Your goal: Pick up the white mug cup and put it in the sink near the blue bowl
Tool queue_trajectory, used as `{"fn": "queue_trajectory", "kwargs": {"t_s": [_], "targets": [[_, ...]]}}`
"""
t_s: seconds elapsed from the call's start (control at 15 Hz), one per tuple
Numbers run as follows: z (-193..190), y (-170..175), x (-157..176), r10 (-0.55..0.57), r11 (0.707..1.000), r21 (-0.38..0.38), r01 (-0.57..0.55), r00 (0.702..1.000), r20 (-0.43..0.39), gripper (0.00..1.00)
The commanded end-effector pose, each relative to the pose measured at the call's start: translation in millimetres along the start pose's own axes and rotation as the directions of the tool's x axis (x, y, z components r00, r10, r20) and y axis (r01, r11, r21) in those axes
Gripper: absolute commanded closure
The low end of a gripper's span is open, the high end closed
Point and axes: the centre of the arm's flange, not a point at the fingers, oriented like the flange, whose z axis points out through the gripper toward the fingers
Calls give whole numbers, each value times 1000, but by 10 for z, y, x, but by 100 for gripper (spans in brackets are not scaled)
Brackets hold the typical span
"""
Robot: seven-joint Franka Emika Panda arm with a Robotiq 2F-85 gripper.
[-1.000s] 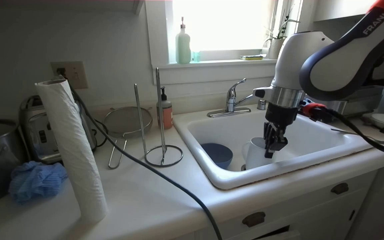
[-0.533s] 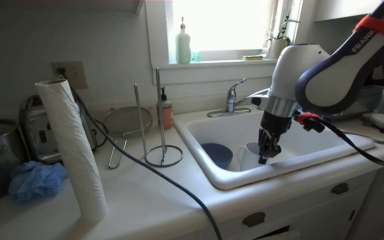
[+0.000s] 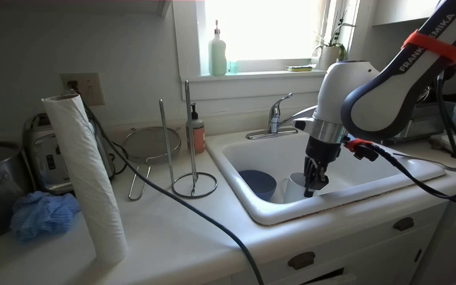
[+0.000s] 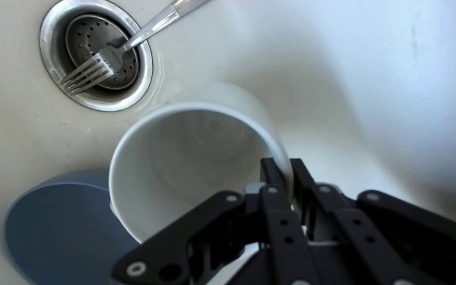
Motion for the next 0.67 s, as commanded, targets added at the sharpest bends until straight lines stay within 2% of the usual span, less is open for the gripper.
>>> {"fn": "queue_trajectory", "kwargs": {"t_s": [0.0,0.6], "targets": [[14,120,127,2,1000,2,-2,1000,-29,97],[217,229,196,27,999,36,-27,1000,-8,97]]}}
